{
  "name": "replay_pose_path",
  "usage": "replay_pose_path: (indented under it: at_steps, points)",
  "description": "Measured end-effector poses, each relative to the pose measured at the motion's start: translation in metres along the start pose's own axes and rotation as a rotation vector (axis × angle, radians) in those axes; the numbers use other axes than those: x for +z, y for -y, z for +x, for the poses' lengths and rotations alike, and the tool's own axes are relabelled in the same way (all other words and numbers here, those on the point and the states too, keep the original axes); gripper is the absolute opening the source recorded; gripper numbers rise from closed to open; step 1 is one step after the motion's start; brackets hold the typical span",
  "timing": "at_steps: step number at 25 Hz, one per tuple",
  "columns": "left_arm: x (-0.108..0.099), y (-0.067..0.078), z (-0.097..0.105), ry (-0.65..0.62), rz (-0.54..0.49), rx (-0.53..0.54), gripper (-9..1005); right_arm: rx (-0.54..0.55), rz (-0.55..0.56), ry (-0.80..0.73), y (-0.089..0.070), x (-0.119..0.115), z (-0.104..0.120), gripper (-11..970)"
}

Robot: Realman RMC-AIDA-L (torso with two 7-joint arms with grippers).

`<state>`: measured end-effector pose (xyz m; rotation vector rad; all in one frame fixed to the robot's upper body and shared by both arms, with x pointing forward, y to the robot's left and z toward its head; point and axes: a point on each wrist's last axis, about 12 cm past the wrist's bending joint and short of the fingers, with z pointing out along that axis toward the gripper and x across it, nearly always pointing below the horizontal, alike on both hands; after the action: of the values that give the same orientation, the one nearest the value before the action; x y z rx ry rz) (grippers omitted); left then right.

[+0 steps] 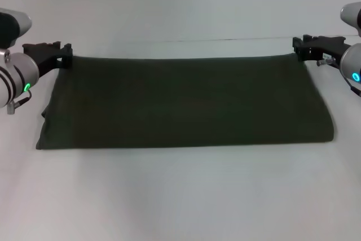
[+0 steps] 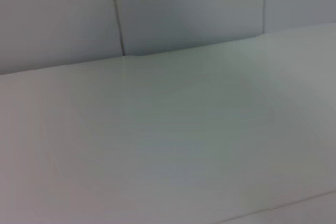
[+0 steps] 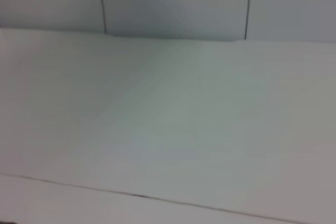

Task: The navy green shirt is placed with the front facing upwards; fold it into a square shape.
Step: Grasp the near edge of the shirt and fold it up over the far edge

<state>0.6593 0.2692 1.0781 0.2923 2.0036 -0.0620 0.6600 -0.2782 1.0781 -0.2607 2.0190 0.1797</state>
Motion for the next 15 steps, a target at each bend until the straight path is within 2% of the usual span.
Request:
replay_pose_path:
  at_steps: [5,10,15]
  points:
    - [0.000,0.000,0.001,0.013,-0.003,0.019,202,0.003,0.008,-0.002,0.003,-0.001,0.001,193]
    - [-0.002,-0.002,0.000,0.040,-0.004,-0.036,308,0.044,0.000,0.003,0.005,-0.004,0.002,399]
    - [-0.016,-0.014,0.000,0.124,0.089,-0.136,475,0.048,-0.128,0.066,0.007,-0.021,0.005,638]
